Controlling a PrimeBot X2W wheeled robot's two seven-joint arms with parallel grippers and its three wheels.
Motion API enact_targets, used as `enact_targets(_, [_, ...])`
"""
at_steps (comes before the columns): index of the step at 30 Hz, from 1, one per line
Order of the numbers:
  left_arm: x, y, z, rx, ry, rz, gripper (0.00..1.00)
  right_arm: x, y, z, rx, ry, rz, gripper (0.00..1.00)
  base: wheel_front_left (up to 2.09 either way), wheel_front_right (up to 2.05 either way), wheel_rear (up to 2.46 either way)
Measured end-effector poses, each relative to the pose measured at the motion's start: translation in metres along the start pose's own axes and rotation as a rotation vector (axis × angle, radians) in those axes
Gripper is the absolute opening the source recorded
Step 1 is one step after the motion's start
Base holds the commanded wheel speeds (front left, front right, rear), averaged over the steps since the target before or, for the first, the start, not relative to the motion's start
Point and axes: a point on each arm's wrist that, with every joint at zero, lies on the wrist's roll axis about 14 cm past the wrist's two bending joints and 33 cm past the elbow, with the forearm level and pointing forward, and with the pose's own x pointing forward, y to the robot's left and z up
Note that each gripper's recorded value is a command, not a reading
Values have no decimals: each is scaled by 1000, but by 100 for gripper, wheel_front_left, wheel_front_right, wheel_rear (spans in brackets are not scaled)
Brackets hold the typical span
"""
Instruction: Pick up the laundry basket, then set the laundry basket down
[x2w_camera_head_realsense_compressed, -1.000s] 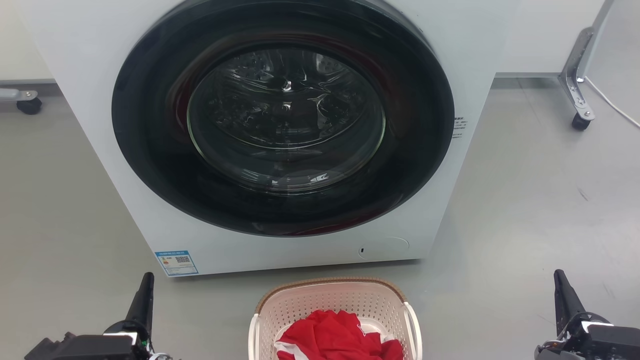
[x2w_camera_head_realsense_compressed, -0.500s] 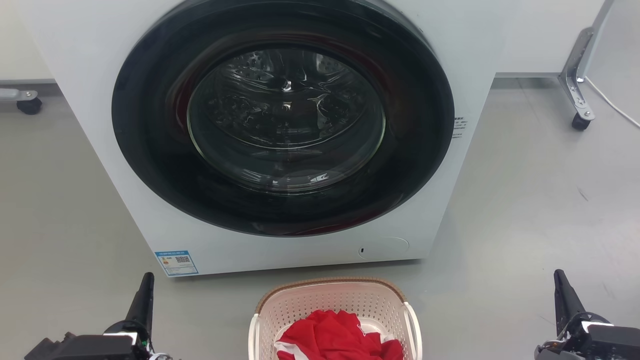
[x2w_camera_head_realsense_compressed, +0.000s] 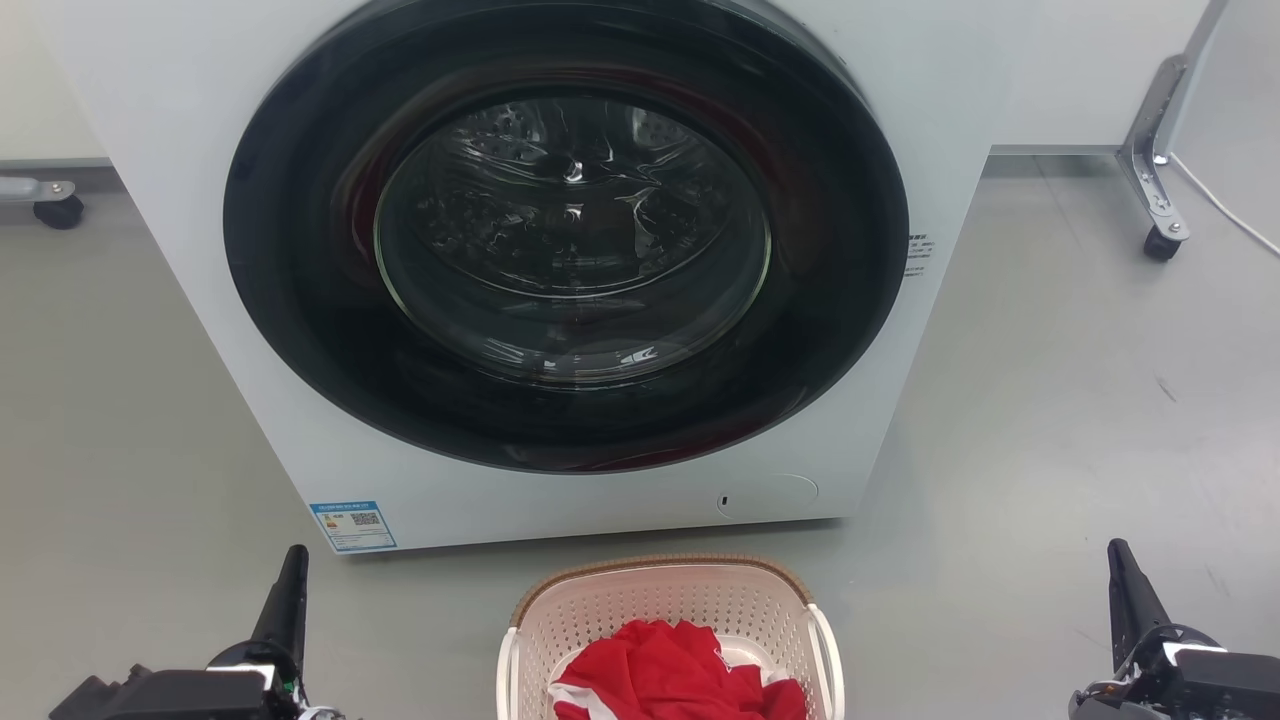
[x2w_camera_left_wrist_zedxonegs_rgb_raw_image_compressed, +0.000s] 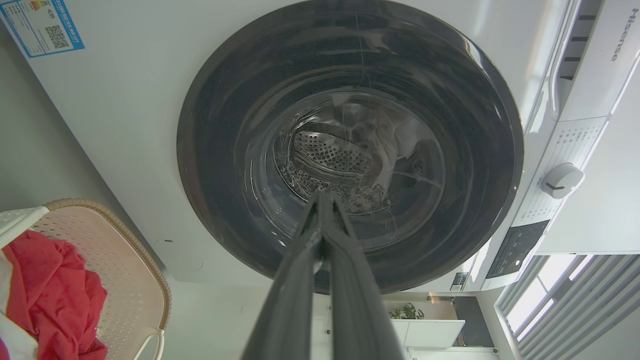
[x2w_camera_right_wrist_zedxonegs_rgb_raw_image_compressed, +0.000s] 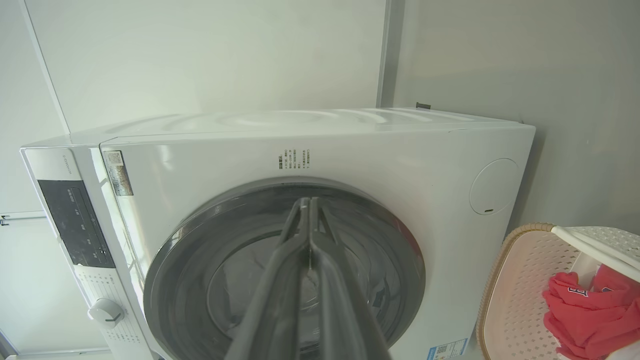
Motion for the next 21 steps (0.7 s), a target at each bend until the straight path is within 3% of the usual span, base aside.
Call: enact_targets(21, [0,0,0,0,0,0,0,0,0,0,0,0,0,0,0,0,0])
